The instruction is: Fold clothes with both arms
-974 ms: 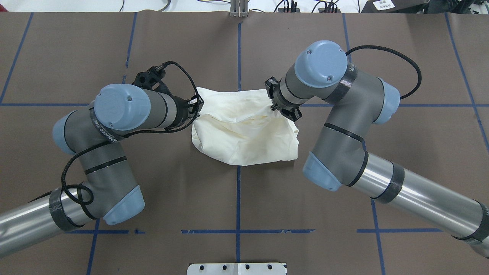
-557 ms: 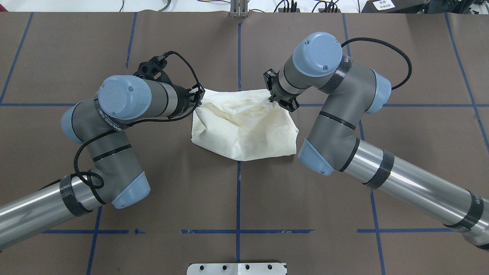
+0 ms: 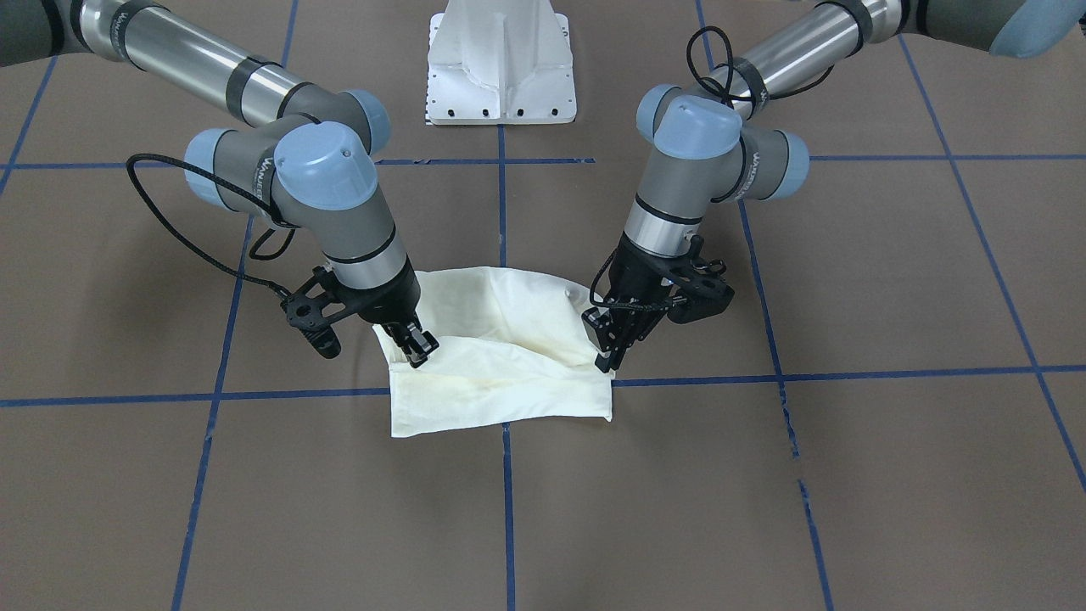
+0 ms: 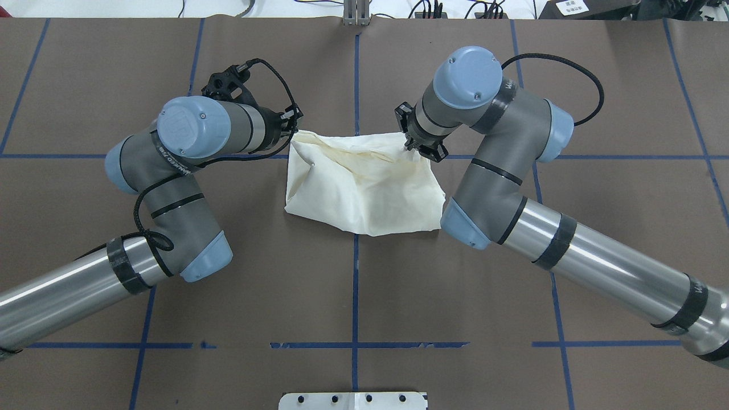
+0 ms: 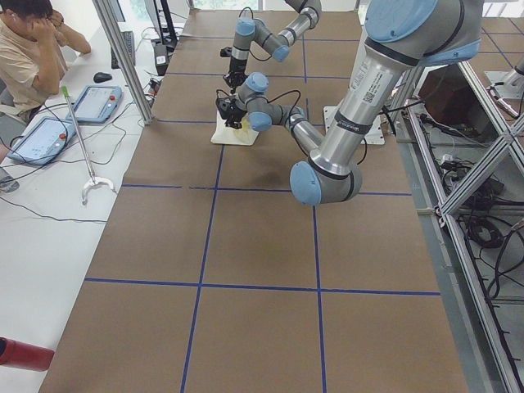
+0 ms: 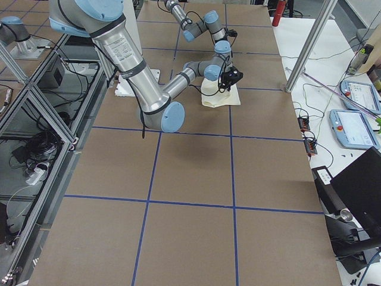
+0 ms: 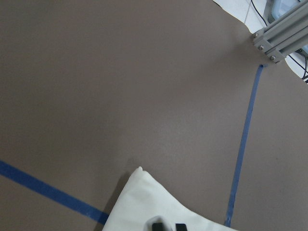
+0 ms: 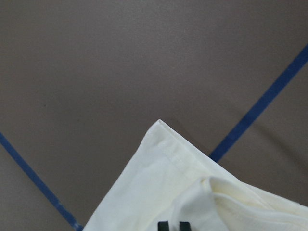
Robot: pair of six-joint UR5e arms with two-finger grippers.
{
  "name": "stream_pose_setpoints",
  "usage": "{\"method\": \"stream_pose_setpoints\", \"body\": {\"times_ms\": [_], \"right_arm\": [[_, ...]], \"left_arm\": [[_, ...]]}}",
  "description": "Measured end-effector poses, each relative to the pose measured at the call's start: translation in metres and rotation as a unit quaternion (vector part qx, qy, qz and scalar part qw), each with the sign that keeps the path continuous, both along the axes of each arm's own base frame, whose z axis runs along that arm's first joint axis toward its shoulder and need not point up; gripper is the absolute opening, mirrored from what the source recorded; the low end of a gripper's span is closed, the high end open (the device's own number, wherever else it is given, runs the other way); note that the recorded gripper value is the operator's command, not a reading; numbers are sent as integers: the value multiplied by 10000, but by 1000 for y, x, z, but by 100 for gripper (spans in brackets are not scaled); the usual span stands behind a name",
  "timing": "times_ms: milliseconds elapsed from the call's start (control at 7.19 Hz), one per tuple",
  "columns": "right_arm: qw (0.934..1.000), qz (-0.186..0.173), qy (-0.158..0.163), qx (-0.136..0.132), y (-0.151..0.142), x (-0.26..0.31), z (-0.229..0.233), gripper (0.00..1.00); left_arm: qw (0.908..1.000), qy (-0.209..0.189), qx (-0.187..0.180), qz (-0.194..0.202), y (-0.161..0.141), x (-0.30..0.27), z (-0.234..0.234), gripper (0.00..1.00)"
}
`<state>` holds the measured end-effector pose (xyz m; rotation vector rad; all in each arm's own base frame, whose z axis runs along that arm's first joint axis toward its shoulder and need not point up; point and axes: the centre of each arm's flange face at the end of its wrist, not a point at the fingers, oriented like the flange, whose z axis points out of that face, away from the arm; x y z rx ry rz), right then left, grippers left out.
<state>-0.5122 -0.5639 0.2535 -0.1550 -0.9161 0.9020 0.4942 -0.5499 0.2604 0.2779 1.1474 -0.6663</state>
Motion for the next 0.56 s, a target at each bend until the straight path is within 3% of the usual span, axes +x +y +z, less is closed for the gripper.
{"method": "stream_pose_setpoints", "body": {"times_ms": [278, 557], "right_arm": [[9992, -207, 239, 225, -42, 12, 4, 100], [9986, -377, 105, 363, -50, 28, -10, 97]], "left_arm": [[9995, 52, 172, -278, -48, -20, -4, 47], [9989, 215, 294, -286, -48, -44, -11, 40]]}}
